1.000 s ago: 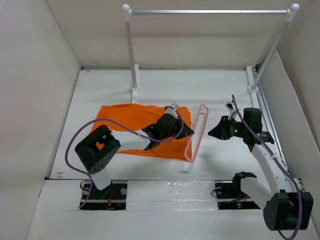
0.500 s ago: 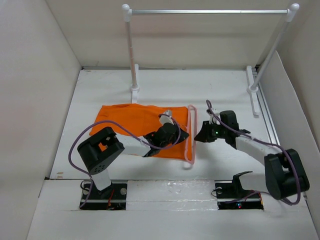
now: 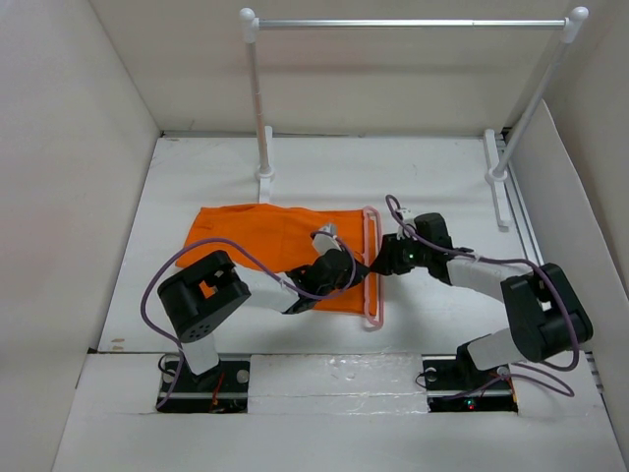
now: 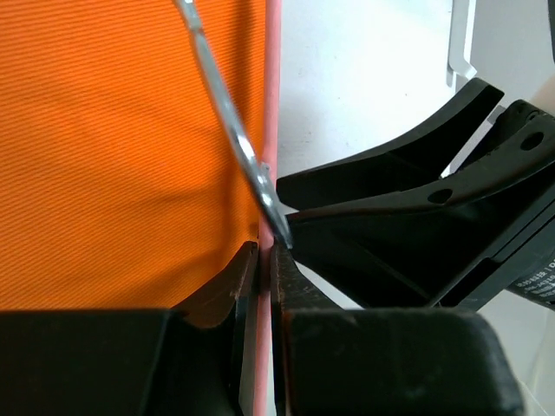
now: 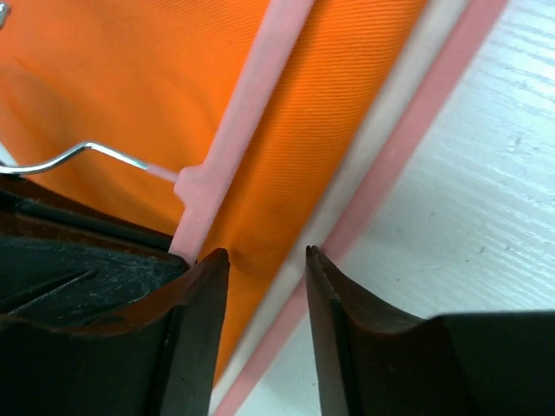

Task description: Place the trousers on the hanger

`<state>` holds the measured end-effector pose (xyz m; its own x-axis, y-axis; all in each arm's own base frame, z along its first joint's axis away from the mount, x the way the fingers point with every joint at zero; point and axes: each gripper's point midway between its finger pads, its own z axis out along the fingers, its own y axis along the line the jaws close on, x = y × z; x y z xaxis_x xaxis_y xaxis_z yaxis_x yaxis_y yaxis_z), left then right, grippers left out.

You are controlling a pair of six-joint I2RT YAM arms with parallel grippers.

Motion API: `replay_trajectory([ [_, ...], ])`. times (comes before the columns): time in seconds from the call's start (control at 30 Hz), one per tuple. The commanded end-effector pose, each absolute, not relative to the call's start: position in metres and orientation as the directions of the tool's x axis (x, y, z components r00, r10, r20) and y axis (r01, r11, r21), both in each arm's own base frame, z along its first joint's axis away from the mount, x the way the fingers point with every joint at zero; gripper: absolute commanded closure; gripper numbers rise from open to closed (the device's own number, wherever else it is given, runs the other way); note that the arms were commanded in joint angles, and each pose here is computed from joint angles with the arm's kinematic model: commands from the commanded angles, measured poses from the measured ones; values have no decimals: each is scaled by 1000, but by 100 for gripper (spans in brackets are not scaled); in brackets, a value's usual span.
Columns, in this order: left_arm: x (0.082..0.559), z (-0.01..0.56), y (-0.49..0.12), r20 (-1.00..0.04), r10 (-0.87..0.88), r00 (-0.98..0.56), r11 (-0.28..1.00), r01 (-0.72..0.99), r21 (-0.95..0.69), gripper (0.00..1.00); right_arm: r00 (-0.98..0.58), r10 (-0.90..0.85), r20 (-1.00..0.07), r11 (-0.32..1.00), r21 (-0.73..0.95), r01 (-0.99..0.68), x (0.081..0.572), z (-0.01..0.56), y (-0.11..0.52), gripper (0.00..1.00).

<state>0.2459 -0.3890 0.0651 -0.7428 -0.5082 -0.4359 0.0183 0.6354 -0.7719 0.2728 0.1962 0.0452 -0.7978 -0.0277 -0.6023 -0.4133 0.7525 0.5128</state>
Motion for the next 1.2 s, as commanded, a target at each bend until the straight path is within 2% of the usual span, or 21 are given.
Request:
replay_trajectory([
  [0.0,250,68,-384,-441,-538,-718,631,4,-776,100,-768,-43,-639,784,454,-422,288,46,196,52],
  [0.13,250,63,-382,-452,-526,-720,652,1,-758,100,-786,-57,-615,779,465,-420,278,34,205,46],
  [0.27,250,58,-380,-474,-505,-721,678,8,-735,100,-806,-88,-585,758,486,-435,263,27,221,50],
  [0.43,250,55,-375,-503,-478,-720,711,19,-703,100,-818,-62,-571,733,531,-426,255,25,229,77],
  [0.47,251,54,-375,-510,-473,-719,717,23,-697,100,-822,-55,-566,732,537,-419,256,24,227,86],
  [0.6,248,47,-370,-530,-438,-726,748,33,-663,100,-821,-45,-569,728,544,-417,259,30,223,99],
  [0.9,254,37,-352,-575,-386,-722,808,36,-588,100,-767,-1,-642,752,506,-424,273,80,199,100],
  [1.17,265,47,-329,-646,-339,-685,856,60,-513,100,-748,90,-657,821,475,-318,288,97,130,100],
])
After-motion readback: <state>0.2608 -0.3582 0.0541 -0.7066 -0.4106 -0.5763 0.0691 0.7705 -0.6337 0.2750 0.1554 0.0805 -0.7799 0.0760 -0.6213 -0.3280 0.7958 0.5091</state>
